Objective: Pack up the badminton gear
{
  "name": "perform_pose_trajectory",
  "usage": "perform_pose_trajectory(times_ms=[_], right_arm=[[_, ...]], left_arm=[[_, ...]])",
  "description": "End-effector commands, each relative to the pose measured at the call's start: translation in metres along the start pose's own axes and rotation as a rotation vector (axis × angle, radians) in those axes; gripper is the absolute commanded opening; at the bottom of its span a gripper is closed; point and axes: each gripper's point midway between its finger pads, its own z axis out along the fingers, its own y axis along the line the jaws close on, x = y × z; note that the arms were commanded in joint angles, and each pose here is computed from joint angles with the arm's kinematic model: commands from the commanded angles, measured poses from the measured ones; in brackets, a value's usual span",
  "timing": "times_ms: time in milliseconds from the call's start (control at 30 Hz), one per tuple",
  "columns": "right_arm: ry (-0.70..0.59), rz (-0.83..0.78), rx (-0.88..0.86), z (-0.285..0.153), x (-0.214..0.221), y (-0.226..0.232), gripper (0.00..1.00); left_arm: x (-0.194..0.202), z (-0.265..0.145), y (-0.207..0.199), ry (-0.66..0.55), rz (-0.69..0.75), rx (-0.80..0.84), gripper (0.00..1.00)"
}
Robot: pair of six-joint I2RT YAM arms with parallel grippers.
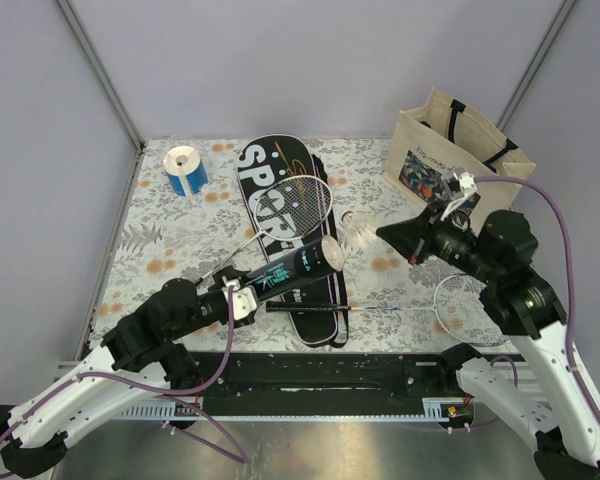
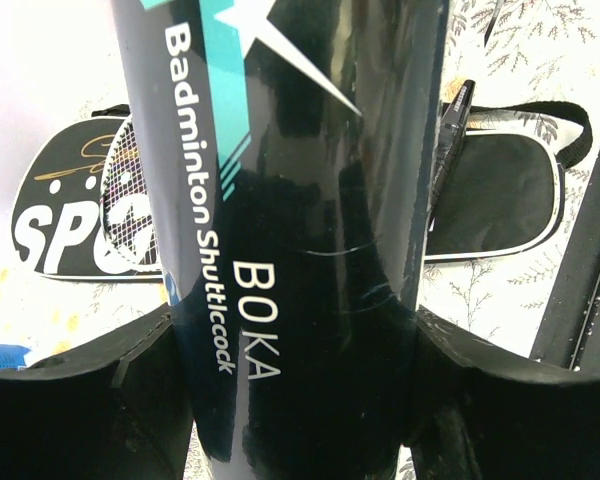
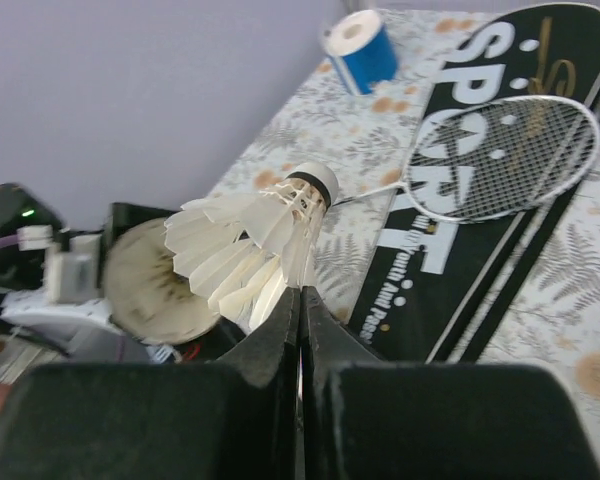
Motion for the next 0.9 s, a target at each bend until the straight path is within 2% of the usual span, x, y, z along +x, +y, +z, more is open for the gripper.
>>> perform_pose_trajectory(times_ms=[0, 333, 567, 867], right_arm=[[-0.010, 0.045, -0.183, -0.031, -0.002, 0.047, 0.00], [0.076, 0.115, -0.394, -0.065, 0.022, 0.088, 0.00], [0.154, 0.140, -0.429, -0.070, 0.037, 0.091, 0.00], [0.220, 0.191, -0.391, -0.055, 0.048, 0.079, 0.00]], left_arm=[[-0.034, -0.004, 0.013, -0.124, 0.062, -0.031, 0.00], [-0.048, -0.004, 0.008, -0.180, 0.116, 0.013, 0.00], [-0.055, -0.006, 0.001, -0.227, 0.166, 0.054, 0.00], [-0.060, -0.005, 0.002, -0.215, 0.277, 0.081, 0.00]])
